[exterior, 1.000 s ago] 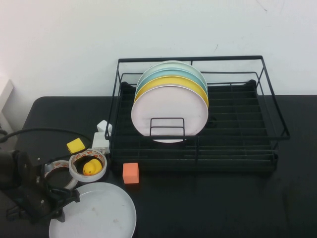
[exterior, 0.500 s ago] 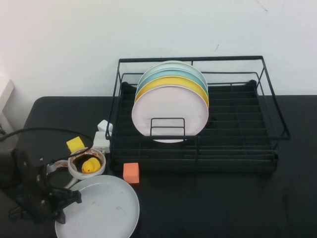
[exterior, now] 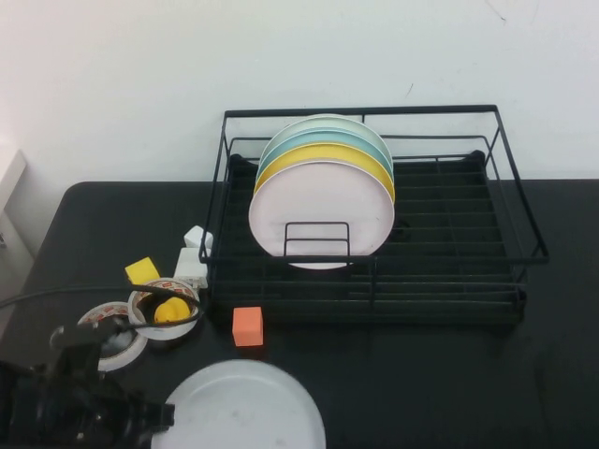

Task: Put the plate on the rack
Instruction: Pick up the plate from the table, then hand over the plate

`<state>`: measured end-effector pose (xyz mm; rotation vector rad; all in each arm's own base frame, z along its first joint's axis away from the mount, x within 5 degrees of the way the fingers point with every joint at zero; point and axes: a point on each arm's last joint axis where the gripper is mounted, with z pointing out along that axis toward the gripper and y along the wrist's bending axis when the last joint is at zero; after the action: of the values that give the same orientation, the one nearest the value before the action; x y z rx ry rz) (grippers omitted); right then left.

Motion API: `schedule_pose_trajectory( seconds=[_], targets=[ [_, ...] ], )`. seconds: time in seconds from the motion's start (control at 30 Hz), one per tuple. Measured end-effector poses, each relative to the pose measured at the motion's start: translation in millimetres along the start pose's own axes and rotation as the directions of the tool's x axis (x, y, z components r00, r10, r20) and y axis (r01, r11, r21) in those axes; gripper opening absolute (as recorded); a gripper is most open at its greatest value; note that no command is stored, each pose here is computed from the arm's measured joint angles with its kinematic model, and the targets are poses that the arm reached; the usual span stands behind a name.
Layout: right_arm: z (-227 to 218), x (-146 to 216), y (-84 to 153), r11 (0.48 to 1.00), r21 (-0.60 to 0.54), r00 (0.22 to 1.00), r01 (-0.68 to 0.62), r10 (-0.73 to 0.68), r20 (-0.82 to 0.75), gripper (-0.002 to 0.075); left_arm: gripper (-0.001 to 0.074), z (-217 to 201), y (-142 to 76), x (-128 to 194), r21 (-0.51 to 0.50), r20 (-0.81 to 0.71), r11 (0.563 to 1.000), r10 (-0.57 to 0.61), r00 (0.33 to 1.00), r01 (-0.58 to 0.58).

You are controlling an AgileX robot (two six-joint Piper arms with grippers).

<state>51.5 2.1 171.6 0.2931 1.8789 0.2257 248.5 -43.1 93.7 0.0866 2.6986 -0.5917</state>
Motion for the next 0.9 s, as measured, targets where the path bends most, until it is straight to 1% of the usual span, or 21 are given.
schedule_pose_trajectory(
  seconds=[0.03,0.1,0.2,0.3,0.5,0.57,0.6,0.67,0.73,0.83,0.9],
  targets=[
    [0,1,3,0.997,-0.029,0.997,-0.074,0.074,-0.008,-0.0002,0.0003,-4,-4,-1,0.021,0.031,0.999,0.040,0.999,-0.041],
    [0,2,7,0.974,-0.081,0.977,-0.211,0.210,-0.028,-0.0002,0.0004,-16,-12,-5,0.051,0.102,0.994,0.087,0.991,-0.093],
    [0,2,12,0.932,-0.130,0.941,-0.339,0.336,-0.043,-0.0002,0.0004,-33,-22,-12,0.066,0.188,0.988,0.128,0.974,-0.143],
    [0,-1,13,0.907,-0.155,0.920,-0.392,0.391,-0.034,-0.0002,0.0004,-52,-31,-17,0.064,0.267,0.980,0.163,0.950,-0.187],
    [0,-6,14,0.888,-0.180,0.902,-0.423,0.432,0.014,-0.0002,0.0004,-88,-50,-22,0.051,0.408,0.961,0.227,0.884,-0.271],
    [0,-7,13,0.893,-0.185,0.906,-0.410,0.422,0.029,-0.0002,0.0004,-101,-58,-21,0.051,0.452,0.951,0.249,0.857,-0.304],
    [0,-7,13,0.906,-0.185,0.919,-0.380,0.393,0.037,-0.0002,0.0004,-108,-62,-20,0.051,0.476,0.945,0.262,0.840,-0.324],
    [-1,-7,15,0.938,-0.187,0.953,-0.290,0.301,0.033,-0.0002,0.0004,-123,-69,-19,0.042,0.529,0.933,0.282,0.800,-0.356],
    [-6,-11,22,0.957,-0.218,0.981,-0.189,0.194,0.005,-0.0002,0.0004,-137,-76,-17,0.021,0.577,0.920,0.309,0.756,-0.392],
    [-19,-33,37,0.952,-0.295,0.996,-0.082,0.084,-0.006,-0.0002,0.0004,-153,-83,-14,-0.019,0.628,0.894,0.359,0.690,-0.447],
    [-21,-50,46,0.946,-0.324,0.999,-0.034,0.027,-0.025,-0.0002,0.0004,-161,-87,-12,-0.036,0.649,0.883,0.376,0.661,-0.468]
  ],
)
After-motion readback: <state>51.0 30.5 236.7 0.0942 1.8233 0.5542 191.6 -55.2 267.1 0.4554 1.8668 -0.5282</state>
